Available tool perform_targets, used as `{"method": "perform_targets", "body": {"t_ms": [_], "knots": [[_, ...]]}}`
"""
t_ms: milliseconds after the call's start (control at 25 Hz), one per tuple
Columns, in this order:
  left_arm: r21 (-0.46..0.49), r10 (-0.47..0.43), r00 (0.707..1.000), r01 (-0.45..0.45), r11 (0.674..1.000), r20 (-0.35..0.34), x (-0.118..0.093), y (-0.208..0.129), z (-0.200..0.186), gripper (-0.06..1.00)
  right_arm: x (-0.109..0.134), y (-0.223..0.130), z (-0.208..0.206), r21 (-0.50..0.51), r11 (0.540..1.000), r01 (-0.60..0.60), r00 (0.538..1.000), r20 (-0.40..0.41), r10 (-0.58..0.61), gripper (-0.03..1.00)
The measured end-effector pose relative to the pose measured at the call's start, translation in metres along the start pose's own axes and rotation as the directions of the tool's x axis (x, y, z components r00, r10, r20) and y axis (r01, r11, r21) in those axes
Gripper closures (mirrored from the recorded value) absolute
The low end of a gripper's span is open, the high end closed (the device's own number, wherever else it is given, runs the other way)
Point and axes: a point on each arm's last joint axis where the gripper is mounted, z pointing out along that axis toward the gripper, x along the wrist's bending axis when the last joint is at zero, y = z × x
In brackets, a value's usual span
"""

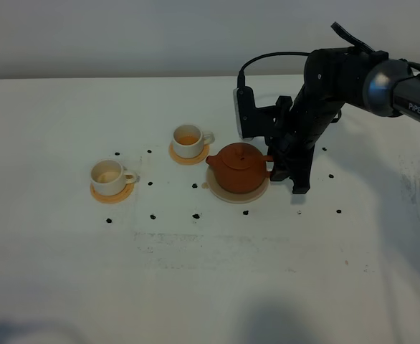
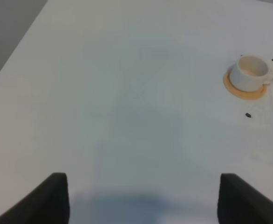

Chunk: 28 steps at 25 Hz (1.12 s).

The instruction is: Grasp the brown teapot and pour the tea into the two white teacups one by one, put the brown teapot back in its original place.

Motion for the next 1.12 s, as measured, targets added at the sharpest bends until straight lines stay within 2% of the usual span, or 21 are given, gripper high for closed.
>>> {"method": "perform_targets", "body": {"t_ms": [160,360,840,1120], "knots": [[0.000,0.000,1.000,0.000,1.000,0.000,0.000,0.000,0.000,0.28,0.002,0.005,0.001,0.022,1.000,0.015,1.000,0.001,-0.015,0.54],[0.000,0.000,1.000,0.000,1.000,0.000,0.000,0.000,0.000,0.28,-0.005,0.011,-0.009,0.039,0.998,0.043,0.999,0.029,-0.044,0.53],[0.000,0.000,1.000,0.000,1.000,0.000,0.000,0.000,0.000,0.28,-0.004,0.019,-0.010,0.045,0.997,0.067,0.997,0.027,-0.068,0.53],[0.000,0.000,1.000,0.000,1.000,0.000,0.000,0.000,0.000,0.28,-0.004,0.019,-0.010,0.046,0.996,0.070,0.997,0.033,-0.072,0.58]]}}
